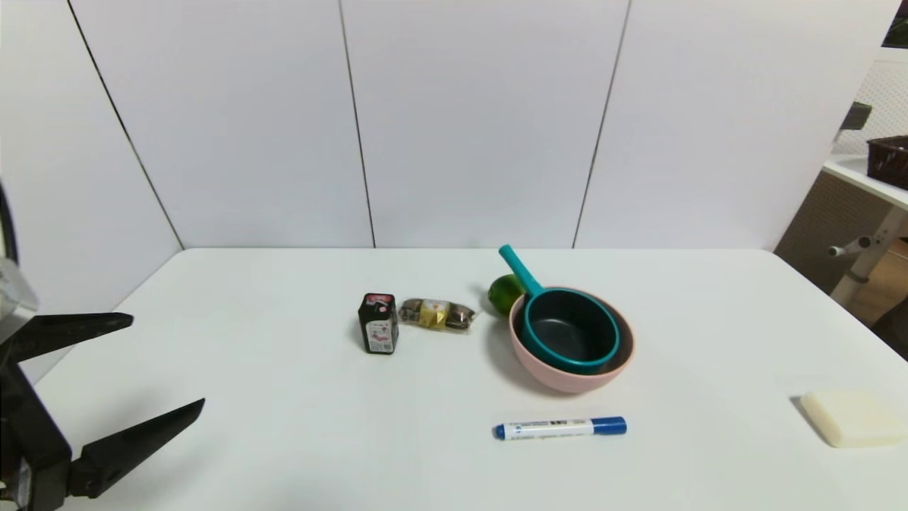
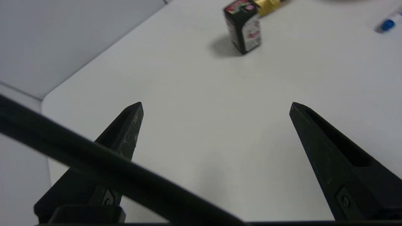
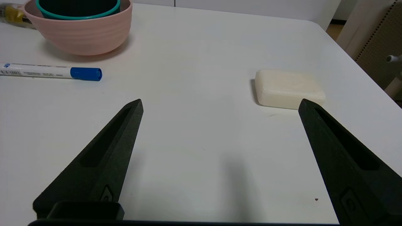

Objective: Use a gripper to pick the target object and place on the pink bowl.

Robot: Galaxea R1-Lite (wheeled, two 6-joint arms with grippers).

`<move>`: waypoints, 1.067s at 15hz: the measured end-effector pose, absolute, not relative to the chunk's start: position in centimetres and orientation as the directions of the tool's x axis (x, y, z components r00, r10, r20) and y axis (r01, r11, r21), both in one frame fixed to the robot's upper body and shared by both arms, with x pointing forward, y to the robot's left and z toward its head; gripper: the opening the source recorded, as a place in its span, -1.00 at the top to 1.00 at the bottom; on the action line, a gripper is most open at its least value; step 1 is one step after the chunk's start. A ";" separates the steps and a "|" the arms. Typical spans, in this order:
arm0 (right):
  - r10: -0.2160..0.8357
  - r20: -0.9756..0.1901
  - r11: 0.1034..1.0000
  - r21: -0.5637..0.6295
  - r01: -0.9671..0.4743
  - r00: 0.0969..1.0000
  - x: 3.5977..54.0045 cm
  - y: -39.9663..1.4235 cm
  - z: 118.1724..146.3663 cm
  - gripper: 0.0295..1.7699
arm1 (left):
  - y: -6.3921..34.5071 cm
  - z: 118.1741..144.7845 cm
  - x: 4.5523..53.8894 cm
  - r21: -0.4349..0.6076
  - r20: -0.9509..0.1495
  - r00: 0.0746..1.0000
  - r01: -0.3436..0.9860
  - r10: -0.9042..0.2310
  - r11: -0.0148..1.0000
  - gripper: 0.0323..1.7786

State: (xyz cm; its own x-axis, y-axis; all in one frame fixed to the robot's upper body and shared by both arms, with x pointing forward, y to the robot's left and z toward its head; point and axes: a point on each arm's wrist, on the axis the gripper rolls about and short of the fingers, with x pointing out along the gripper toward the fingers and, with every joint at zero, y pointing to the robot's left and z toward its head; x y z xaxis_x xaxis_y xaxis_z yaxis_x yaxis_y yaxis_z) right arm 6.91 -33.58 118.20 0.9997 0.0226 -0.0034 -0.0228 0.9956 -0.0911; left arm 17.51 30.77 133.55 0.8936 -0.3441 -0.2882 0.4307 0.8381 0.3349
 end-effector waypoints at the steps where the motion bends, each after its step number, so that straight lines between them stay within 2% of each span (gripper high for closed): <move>1: 0.023 -0.003 0.996 -0.091 -0.023 1.000 6.9 -33.6 118.2 -0.93 | 31.5 132.6 16.5 0.324 -0.235 0.926 0.363 -0.297 0.874 -0.89; 4: 0.022 -0.003 0.996 -0.091 -0.022 1.000 6.9 -33.6 118.2 -0.93 | 32.8 129.1 12.6 0.253 -0.134 0.974 0.210 -0.180 0.944 -0.90; 9: 0.022 -0.003 0.996 -0.091 -0.022 1.000 6.9 -33.6 118.2 -0.93 | 33.2 121.7 8.3 0.100 -0.123 0.986 0.122 -0.110 0.987 -0.90; 12: 0.023 -0.003 0.996 -0.091 -0.023 1.000 6.9 -33.6 118.2 -0.93 | 33.3 119.2 7.3 0.026 -0.055 0.998 0.031 -0.030 0.999 -0.90; 14: 0.023 -0.003 0.996 -0.091 -0.023 1.000 6.9 -33.6 118.2 -0.93 | 33.4 118.6 7.1 -0.050 -0.014 1.000 0.007 -0.007 0.999 -0.90; 16: 0.023 -0.003 0.996 -0.091 -0.023 1.000 6.9 -33.6 118.2 -0.93 | 33.4 118.4 7.0 -0.055 -0.001 1.000 0.006 -0.006 0.998 -0.90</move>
State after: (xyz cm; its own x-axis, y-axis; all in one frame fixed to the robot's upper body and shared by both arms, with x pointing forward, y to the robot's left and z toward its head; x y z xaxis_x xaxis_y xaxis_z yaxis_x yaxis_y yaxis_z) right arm 6.91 -33.58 118.21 0.9997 0.0226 -0.0030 -0.0227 0.9956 -0.0911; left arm 6.97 33.38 118.40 1.0000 -0.0062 -0.0011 0.0061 0.9985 -0.0546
